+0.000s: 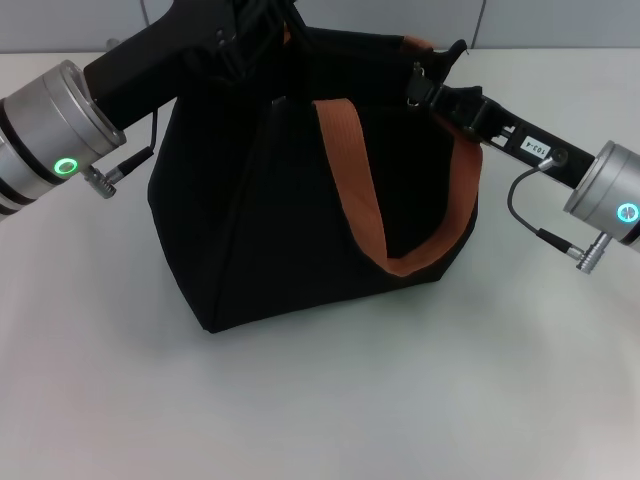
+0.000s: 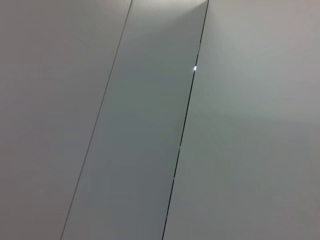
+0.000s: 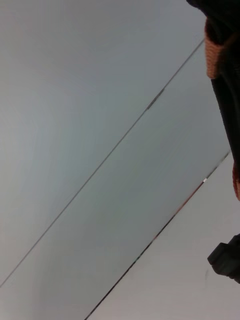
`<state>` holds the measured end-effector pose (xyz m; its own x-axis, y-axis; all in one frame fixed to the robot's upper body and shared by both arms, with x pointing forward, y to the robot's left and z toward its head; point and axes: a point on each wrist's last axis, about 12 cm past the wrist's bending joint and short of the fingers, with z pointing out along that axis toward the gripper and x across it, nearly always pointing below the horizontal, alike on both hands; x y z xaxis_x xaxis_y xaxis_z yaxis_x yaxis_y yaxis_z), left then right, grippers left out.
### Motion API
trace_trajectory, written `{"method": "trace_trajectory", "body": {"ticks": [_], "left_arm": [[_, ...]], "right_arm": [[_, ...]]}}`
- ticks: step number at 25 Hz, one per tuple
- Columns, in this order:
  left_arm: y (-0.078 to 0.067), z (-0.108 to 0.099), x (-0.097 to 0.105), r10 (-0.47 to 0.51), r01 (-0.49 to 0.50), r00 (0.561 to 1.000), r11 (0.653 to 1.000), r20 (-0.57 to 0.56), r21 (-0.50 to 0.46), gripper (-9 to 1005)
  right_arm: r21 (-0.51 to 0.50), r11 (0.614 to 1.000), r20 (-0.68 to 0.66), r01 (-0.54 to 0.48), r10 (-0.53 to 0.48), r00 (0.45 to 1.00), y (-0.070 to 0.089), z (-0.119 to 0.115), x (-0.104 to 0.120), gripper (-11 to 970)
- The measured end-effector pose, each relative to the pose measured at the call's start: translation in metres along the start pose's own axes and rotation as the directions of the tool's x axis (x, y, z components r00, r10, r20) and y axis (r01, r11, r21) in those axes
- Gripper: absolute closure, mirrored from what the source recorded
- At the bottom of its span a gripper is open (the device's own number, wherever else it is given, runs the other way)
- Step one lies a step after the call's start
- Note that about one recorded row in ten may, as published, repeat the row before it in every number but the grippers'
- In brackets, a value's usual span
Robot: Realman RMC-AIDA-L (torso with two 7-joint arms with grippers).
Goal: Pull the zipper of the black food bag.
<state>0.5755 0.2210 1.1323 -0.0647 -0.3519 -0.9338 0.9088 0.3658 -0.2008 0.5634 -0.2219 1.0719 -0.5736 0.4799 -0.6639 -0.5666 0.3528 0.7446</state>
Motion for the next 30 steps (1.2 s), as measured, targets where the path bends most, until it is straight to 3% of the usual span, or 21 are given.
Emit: {"method": "trace_trajectory", "body": {"ticks": [10, 16, 25, 29, 30], "left_arm": [[0.001, 0.001, 0.000, 0.005, -0.005, 1.000, 1.000, -0.003, -0.008, 966], [0.003, 0.001, -0.001, 0.012, -0.012, 1.000, 1.000, -0.004, -0.019, 966], [0.011, 0.000, 0.001, 0.023, -0.023, 1.000, 0.994, -0.005, -0.102, 965], [0.012, -0.001, 0.002, 0.026, -0.027, 1.000, 0.994, -0.009, -0.110, 965], [0.012, -0.002, 0.002, 0.032, -0.033, 0.999, 0.993, -0.011, -0.114, 965]], "right_arm": [[0.054, 0.998, 0.046, -0.015, 0.013, 0.999, -0.007, -0.006, -0.002, 908], [0.027, 1.000, 0.068, -0.009, 0.008, 0.998, -0.003, -0.007, -0.002, 901], [-0.025, 0.986, 0.125, 0.167, -0.163, 0.979, 0.006, -0.013, 0.009, 889], [-0.025, 0.984, 0.132, 0.179, -0.174, 0.976, 0.007, -0.017, 0.011, 884], [-0.019, 0.984, 0.134, 0.175, -0.170, 0.976, 0.006, -0.021, 0.013, 843]]}}
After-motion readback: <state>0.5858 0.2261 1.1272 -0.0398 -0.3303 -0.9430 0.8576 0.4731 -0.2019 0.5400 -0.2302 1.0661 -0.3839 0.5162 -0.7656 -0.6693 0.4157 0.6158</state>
